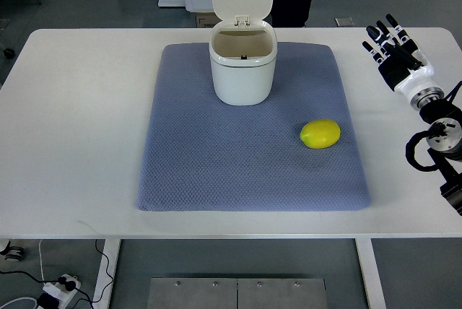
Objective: Put lemon in trash with right hand
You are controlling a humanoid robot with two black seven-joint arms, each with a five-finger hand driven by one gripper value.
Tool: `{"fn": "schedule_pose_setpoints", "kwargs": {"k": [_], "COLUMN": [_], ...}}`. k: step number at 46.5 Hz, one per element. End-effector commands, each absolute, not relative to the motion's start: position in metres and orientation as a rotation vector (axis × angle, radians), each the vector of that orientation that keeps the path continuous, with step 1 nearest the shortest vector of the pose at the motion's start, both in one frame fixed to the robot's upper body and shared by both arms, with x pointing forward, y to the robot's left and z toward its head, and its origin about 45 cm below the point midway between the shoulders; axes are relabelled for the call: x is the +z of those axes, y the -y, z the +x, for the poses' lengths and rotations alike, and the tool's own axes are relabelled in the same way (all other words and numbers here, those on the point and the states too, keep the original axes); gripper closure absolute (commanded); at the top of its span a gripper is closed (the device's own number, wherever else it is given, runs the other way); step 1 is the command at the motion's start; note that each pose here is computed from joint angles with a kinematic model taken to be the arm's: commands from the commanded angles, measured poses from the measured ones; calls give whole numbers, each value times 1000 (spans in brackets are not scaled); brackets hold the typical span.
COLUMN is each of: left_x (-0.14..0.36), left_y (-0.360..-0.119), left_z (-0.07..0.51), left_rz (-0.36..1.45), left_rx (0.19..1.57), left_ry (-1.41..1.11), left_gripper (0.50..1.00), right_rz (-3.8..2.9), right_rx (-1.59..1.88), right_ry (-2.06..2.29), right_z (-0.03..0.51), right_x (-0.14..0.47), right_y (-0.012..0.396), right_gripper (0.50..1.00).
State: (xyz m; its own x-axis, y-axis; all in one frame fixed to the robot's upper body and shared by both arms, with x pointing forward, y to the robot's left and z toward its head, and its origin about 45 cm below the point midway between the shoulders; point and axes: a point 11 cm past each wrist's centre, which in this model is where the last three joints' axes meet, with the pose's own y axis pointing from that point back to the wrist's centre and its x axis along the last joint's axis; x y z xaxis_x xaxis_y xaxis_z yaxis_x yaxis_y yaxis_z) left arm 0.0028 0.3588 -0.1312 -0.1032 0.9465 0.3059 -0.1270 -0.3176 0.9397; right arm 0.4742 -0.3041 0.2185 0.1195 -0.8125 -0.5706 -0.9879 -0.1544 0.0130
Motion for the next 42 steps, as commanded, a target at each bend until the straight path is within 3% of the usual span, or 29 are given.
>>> {"fn": "schedule_pose_setpoints", "kwargs": {"k": [1,42], "left_x": [-131,-131], "left_y": [-359,-359], "left_z": [3,3], "left_rz": [1287,1287], "left_rx": [1567,1567], "left_ry": [-993,-993], "left_gripper": [500,500], "right_rz": [-2034,-2033], "right_rx": [649,640], "right_ry": [-1750,-1742], "right_z": [474,476], "right_x": [219,223], "right_y": [305,305], "right_gripper": [500,500]}}
